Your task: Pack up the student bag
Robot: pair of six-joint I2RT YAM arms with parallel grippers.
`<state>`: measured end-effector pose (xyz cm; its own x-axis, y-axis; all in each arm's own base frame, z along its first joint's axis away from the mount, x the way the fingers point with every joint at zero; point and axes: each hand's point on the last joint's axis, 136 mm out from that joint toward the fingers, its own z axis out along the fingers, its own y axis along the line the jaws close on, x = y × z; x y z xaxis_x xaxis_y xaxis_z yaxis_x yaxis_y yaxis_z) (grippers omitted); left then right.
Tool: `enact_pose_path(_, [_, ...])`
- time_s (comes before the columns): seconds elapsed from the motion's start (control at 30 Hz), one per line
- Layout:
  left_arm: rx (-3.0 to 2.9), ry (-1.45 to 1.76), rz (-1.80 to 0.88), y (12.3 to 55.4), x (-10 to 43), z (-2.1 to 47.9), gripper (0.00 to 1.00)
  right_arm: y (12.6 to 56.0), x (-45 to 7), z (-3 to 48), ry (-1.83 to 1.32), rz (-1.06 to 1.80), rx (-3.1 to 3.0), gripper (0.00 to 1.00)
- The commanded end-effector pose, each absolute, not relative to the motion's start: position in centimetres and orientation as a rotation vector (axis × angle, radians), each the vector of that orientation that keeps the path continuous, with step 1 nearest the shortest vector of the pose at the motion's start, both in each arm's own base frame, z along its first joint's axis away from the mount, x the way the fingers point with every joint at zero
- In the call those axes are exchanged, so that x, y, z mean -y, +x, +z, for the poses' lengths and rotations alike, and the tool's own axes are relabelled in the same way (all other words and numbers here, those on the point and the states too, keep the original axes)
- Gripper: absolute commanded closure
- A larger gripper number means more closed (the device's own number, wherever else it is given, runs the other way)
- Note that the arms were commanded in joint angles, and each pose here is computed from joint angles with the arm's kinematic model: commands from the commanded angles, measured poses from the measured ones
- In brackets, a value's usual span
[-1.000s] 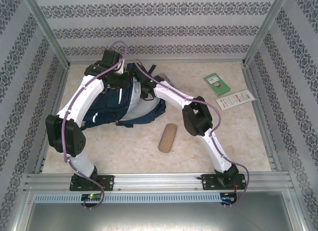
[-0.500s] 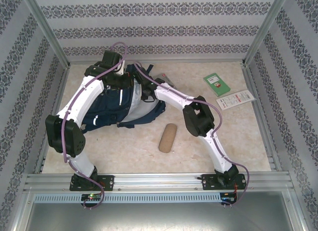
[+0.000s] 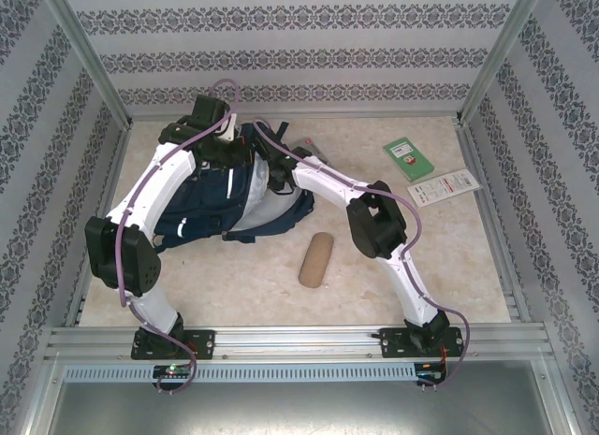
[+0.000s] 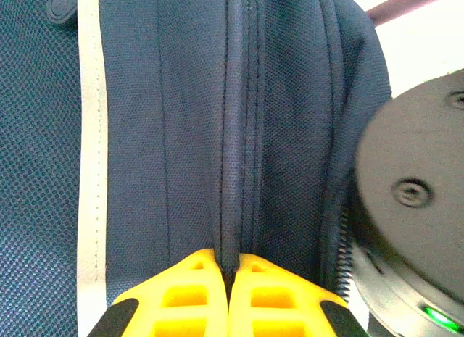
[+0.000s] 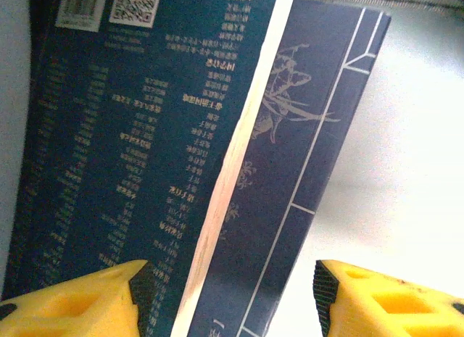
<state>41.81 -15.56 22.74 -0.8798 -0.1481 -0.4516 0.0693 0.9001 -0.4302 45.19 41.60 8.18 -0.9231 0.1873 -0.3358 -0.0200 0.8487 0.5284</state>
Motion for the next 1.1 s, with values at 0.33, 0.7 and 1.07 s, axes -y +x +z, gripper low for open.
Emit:
enact_pose_path(0.33, [-2.458, 0.184, -0.885, 39.9, 20.2, 26.7, 1.0, 45.1, -49.0, 12.2, -0.042, 1.229, -2.473, 0.41])
enact_pose_path(0.7, [-2.517, 0.104, -0.594, 40.5, 16.2, 25.1, 1.0, 44.8, -44.9, 10.5, 0.092, 1.119, -2.533, 0.39])
enact_pose_path(1.07, [-2.523, -0.038, -0.337, 40.0, 10.6, 23.6, 1.0, 41.7, -37.7, 13.1, 0.137, 0.979, -2.542, 0.39])
